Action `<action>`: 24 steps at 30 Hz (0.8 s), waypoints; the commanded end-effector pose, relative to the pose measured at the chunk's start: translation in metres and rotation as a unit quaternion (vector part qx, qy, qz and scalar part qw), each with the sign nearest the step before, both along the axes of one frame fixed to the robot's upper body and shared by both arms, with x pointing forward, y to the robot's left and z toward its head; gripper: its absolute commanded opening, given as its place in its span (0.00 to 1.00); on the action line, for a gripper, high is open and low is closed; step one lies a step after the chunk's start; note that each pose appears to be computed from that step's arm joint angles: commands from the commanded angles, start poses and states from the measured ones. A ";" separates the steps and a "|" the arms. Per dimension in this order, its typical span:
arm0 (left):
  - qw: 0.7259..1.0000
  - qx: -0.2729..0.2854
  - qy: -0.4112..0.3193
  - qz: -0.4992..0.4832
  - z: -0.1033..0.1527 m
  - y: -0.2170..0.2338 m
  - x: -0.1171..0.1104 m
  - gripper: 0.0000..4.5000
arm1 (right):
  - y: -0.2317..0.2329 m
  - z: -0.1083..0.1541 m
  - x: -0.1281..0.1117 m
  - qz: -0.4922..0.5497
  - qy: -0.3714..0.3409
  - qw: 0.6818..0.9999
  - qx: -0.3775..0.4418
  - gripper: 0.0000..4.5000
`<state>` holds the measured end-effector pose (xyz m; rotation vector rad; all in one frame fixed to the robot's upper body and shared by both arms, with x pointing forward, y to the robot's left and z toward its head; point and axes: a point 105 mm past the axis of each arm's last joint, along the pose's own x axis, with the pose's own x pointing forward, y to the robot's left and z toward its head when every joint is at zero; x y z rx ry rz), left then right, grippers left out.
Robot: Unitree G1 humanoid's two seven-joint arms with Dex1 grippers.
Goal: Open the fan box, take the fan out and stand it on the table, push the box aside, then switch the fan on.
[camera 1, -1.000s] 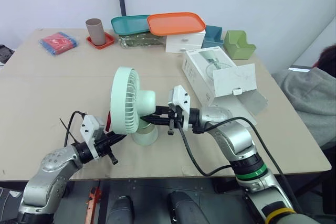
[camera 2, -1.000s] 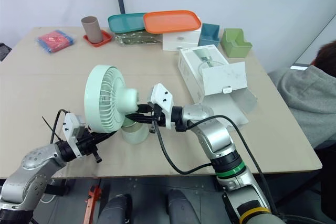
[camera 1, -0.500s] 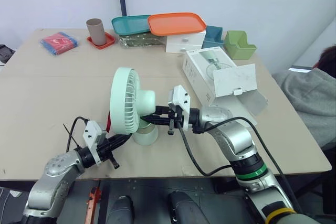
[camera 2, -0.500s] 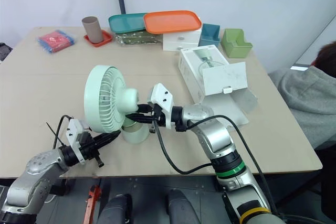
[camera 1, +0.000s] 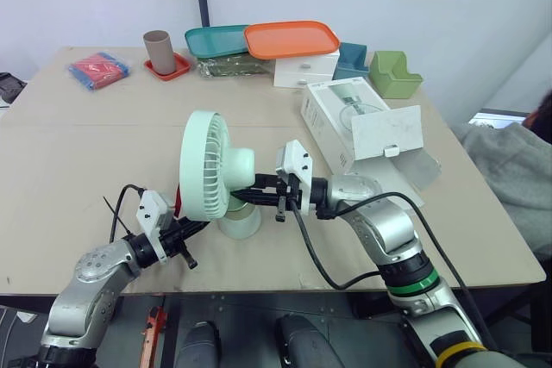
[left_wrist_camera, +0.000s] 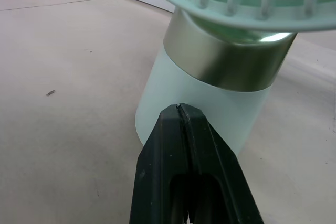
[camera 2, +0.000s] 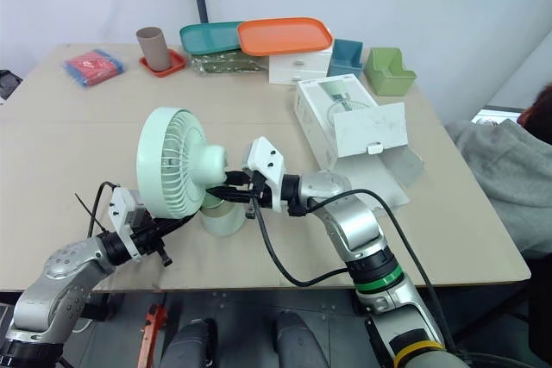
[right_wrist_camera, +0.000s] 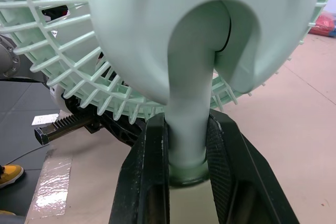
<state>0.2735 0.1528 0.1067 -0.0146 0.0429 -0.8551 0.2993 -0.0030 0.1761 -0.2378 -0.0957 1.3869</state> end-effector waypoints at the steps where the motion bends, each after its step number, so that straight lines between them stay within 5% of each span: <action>1: 1.000 -0.001 -0.023 -0.010 0.012 -0.006 0.000 0.01 | 0.005 0.002 -0.008 0.014 -0.011 1.000 -0.003 0.09; 24: 1.000 0.016 -0.002 -0.022 -0.005 -0.008 -0.001 0.01 | 0.006 0.002 -0.007 0.014 -0.013 1.000 -0.003 0.09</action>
